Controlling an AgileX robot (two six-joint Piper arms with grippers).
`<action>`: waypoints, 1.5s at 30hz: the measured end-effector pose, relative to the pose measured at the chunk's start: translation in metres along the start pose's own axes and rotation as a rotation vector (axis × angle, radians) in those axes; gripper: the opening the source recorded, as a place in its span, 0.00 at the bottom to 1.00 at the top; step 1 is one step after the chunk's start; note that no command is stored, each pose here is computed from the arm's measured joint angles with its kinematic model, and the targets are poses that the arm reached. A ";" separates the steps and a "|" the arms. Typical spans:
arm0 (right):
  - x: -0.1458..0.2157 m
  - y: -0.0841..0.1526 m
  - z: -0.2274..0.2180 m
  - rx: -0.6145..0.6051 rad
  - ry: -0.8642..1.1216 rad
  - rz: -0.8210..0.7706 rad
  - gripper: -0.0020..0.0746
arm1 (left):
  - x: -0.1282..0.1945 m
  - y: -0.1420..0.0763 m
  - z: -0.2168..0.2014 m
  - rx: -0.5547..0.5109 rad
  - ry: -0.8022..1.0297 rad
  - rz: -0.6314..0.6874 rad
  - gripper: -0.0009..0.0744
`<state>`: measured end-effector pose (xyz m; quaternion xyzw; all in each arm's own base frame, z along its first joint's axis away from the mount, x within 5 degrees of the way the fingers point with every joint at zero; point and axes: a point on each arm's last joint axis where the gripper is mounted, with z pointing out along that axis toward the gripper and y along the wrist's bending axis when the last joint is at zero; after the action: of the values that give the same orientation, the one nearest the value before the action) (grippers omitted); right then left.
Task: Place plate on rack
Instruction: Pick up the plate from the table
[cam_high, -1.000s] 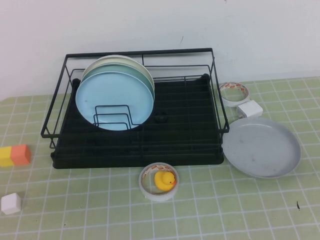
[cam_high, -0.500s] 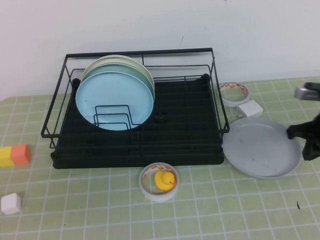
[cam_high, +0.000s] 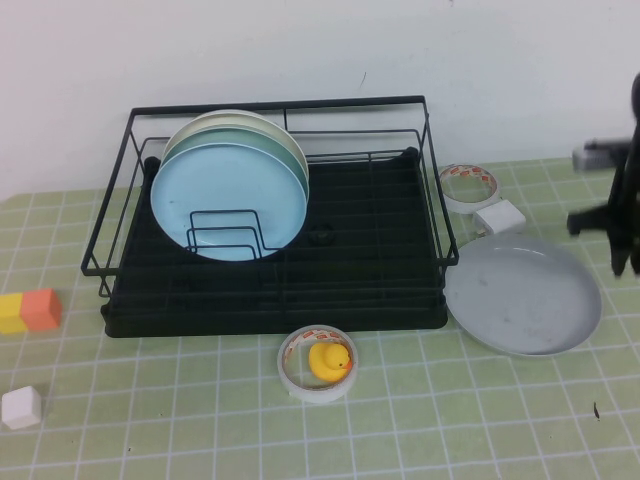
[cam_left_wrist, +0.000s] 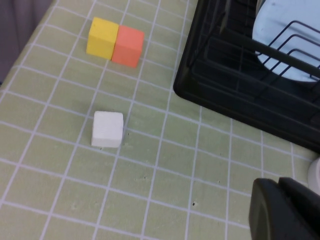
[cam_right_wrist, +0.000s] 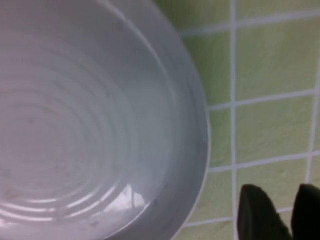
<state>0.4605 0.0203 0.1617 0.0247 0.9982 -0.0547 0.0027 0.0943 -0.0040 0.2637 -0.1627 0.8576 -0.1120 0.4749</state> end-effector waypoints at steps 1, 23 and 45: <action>-0.001 -0.001 -0.010 -0.007 -0.022 0.000 0.24 | -0.001 0.000 0.000 0.002 -0.006 0.000 0.01; -0.004 0.014 0.021 -0.124 -0.015 -0.094 0.24 | 0.005 0.002 0.006 0.011 -0.028 -0.002 0.01; -0.004 0.016 0.056 -0.106 0.053 -0.116 0.08 | 0.003 0.001 0.006 0.021 -0.051 -0.002 0.01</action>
<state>0.4658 0.0297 0.1045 -0.0319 0.9992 -0.0009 -0.0256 0.0976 -0.0040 0.2584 -0.1615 0.8437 -0.1173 0.4982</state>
